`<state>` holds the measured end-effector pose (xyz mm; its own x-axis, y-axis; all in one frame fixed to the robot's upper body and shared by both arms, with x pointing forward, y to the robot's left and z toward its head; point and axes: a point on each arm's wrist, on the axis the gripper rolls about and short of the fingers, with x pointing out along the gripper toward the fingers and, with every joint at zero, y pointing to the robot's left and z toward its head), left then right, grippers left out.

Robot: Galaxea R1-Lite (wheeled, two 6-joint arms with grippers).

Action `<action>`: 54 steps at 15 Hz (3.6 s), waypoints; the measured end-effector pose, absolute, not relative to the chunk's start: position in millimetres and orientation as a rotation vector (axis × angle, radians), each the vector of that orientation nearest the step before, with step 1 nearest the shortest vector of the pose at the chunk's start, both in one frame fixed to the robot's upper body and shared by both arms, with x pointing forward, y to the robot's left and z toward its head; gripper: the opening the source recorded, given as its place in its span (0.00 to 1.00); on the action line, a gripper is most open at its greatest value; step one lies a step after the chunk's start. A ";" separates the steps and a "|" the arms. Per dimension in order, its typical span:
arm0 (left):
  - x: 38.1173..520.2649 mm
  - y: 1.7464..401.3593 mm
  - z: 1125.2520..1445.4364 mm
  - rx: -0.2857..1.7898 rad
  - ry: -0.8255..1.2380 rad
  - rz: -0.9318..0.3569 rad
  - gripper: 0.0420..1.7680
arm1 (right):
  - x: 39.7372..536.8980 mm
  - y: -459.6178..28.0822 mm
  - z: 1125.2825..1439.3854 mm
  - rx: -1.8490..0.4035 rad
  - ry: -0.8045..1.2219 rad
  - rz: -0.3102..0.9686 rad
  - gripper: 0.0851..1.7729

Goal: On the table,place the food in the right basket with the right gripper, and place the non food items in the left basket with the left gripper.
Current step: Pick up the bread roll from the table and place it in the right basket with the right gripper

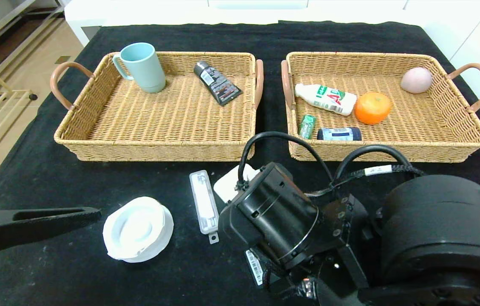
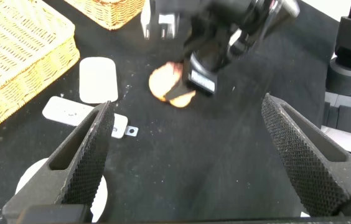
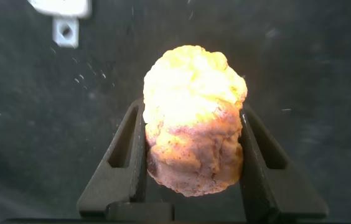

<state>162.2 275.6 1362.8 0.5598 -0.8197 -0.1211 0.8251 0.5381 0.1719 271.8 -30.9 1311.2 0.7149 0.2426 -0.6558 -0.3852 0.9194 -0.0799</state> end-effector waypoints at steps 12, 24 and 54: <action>163.9 274.5 1360.3 0.221 0.044 -0.980 0.97 | 315.9 -128.8 1391.7 0.004 0.487 0.154 0.46; 163.1 274.9 1361.1 0.223 0.036 -0.981 0.97 | 389.1 -201.8 1433.4 0.164 0.140 -0.097 0.46; 165.7 273.0 1357.2 0.230 0.061 -0.987 0.97 | 404.7 -243.8 1404.5 0.154 0.181 -0.248 0.90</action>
